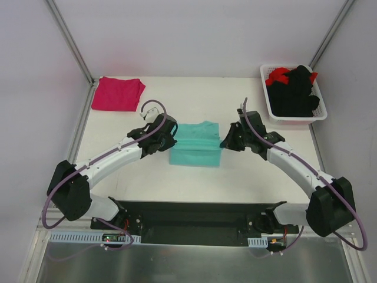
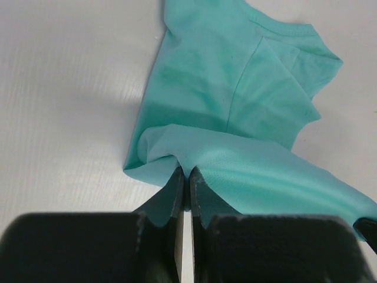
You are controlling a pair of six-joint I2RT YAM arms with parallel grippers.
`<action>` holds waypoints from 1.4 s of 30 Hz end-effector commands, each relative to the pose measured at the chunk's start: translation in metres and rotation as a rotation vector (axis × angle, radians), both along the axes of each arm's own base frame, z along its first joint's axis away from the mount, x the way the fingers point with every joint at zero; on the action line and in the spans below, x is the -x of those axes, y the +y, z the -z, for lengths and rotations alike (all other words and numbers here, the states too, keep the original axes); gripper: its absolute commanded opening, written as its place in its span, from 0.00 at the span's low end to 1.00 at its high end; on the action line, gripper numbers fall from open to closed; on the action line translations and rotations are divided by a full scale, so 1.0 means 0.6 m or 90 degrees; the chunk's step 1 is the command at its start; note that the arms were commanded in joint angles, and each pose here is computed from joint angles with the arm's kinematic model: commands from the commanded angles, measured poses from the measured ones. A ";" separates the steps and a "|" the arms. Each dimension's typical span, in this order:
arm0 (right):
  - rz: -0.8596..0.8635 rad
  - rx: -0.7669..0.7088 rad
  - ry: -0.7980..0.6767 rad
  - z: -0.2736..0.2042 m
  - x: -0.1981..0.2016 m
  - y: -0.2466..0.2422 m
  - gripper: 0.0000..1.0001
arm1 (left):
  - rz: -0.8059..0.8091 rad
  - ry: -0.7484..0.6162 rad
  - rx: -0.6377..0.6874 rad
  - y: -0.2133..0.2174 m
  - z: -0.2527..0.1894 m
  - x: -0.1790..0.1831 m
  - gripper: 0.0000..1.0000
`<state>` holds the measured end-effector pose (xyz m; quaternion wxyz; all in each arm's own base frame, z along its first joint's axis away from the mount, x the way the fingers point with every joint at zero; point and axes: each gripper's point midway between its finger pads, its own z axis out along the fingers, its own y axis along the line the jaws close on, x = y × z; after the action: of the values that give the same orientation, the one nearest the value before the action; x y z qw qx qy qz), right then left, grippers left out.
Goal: Fold and stack the t-shirts
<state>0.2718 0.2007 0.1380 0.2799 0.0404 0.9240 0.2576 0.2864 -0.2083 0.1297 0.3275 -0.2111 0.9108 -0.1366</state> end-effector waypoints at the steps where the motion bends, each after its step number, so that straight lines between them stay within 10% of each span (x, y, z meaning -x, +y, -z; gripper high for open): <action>1: -0.008 -0.006 -0.039 -0.023 -0.051 0.010 0.01 | -0.013 -0.017 -0.024 0.018 -0.008 -0.038 0.00; 42: -0.089 -0.074 -0.030 0.010 -0.312 0.061 0.01 | -0.030 -0.032 -0.024 0.053 0.015 -0.294 0.00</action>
<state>0.4379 0.2368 0.1136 0.2541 0.0094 0.9170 0.3073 0.4427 -0.1854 0.1055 0.3324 -0.2324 0.9063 -0.1186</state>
